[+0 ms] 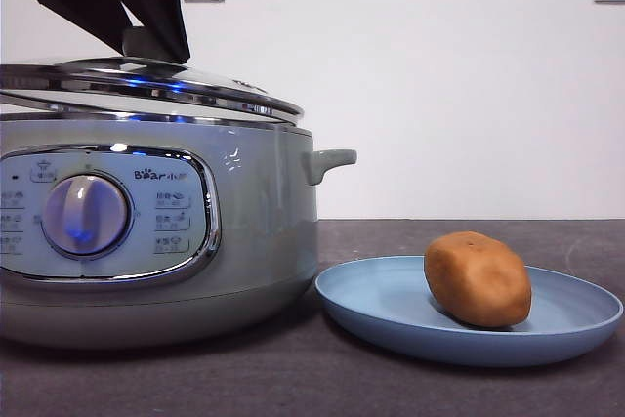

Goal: Take the potato out from the steamer,put the potato on the plate,close the lid

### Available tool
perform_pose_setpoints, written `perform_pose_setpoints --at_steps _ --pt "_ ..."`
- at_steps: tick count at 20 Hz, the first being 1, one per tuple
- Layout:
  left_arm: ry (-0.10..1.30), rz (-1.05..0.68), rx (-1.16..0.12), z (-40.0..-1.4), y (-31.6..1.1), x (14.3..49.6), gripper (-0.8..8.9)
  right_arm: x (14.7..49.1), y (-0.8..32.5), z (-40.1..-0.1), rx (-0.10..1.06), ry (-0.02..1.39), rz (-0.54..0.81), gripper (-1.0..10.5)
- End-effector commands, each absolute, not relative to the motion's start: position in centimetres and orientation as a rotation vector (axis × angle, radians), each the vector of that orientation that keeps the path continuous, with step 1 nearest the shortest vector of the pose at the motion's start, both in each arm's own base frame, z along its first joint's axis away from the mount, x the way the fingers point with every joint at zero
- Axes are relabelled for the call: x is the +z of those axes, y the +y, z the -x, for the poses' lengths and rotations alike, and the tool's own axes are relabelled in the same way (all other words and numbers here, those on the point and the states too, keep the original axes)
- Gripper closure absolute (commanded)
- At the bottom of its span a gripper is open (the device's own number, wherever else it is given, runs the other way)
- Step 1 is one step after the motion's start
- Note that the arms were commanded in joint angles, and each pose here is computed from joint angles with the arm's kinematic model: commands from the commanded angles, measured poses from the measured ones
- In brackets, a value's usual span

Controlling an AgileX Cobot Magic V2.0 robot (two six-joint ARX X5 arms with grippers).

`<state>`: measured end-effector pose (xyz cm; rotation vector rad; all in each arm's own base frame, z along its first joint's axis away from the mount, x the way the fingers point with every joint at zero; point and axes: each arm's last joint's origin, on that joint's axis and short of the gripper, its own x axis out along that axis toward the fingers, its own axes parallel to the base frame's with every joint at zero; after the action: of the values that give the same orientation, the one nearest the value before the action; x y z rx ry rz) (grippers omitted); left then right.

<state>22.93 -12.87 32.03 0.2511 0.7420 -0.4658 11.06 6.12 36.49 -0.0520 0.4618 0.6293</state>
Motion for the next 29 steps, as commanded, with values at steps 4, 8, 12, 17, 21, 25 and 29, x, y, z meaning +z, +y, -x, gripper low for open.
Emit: perform_pose_setpoints --at_steps 4,8,12,17,21,25,29 --pt "0.75 -0.194 -0.499 -22.7 -12.9 31.8 8.22 36.6 6.1 -11.0 0.624 0.455 0.04 8.9" --pt "0.758 -0.198 -0.494 -22.6 -12.8 31.5 8.22 36.6 6.1 -11.0 0.624 0.455 0.04 8.9" --pt "0.763 -0.199 -0.492 -22.7 -12.9 29.8 8.22 36.6 6.1 -11.0 0.624 0.456 0.037 8.9" --pt "0.825 -0.217 -0.485 -22.4 -12.6 28.6 8.19 36.6 6.1 -11.0 0.626 0.456 0.036 8.9" --pt "0.811 -0.18 -0.472 -22.5 -12.7 28.8 5.29 36.6 6.1 -11.0 0.628 0.457 0.035 8.9" --pt "0.78 -0.171 -0.474 -22.7 -12.8 29.7 3.16 36.6 6.1 -11.0 0.627 0.459 0.029 8.9" --pt "0.697 -0.15 -0.482 -22.8 -12.9 32.6 3.16 36.6 6.1 -11.0 0.627 0.459 0.029 8.9"
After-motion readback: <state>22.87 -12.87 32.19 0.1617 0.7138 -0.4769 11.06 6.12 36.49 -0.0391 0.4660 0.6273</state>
